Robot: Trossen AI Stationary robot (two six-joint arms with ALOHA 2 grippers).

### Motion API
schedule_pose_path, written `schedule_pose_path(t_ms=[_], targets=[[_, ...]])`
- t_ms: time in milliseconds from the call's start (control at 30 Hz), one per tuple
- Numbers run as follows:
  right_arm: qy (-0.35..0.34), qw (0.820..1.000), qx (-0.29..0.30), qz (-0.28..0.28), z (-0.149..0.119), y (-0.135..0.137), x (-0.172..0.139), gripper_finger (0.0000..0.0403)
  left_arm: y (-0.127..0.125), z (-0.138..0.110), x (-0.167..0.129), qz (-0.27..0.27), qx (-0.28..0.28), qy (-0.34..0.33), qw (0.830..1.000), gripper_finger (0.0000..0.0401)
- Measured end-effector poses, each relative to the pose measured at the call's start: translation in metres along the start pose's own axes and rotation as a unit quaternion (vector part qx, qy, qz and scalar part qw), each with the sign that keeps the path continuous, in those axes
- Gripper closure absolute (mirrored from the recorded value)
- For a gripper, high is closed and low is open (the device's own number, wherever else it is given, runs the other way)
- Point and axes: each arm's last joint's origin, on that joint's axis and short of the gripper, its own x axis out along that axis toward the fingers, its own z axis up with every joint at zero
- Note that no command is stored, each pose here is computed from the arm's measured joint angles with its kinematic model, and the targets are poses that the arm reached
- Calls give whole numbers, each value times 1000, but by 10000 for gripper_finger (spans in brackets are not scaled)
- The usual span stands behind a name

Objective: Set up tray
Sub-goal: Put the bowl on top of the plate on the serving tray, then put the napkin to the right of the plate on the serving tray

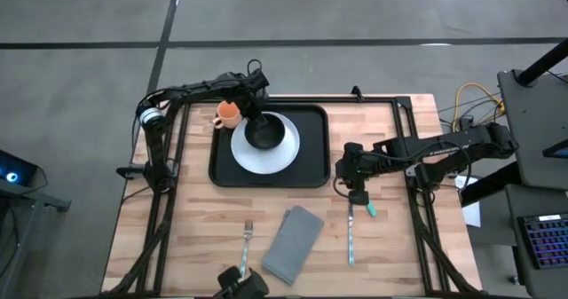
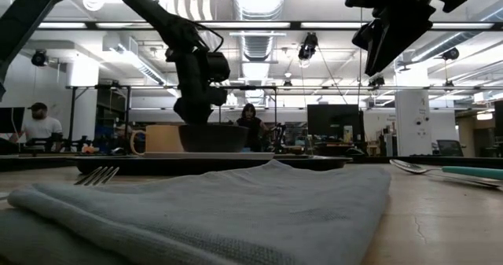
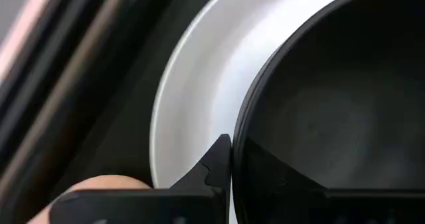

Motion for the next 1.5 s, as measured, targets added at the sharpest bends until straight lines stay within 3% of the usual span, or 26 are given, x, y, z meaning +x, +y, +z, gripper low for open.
schedule_pose_path(t_ms=[400,600,833,1100,1333,1500], targets=[[-1,1000,18,0,0,0,0,285,2,7,-17,29,0,-20,999,315],[-26,1000,7,10,4,8,-1,285,-11,-1,-55,16,-4,-32,999,292],[-36,999,-12,15,4,20,-2,290,-85,-45,-117,-31,72,-89,993,291],[-36,999,-15,16,4,21,-2,289,-194,-136,-164,-62,147,-156,975,299],[-43,999,-11,20,5,21,-2,272,-260,-200,-168,-155,151,-206,954,299],[-46,999,18,24,6,22,-2,257,-291,-230,-150,-147,188,-190,952,299]])
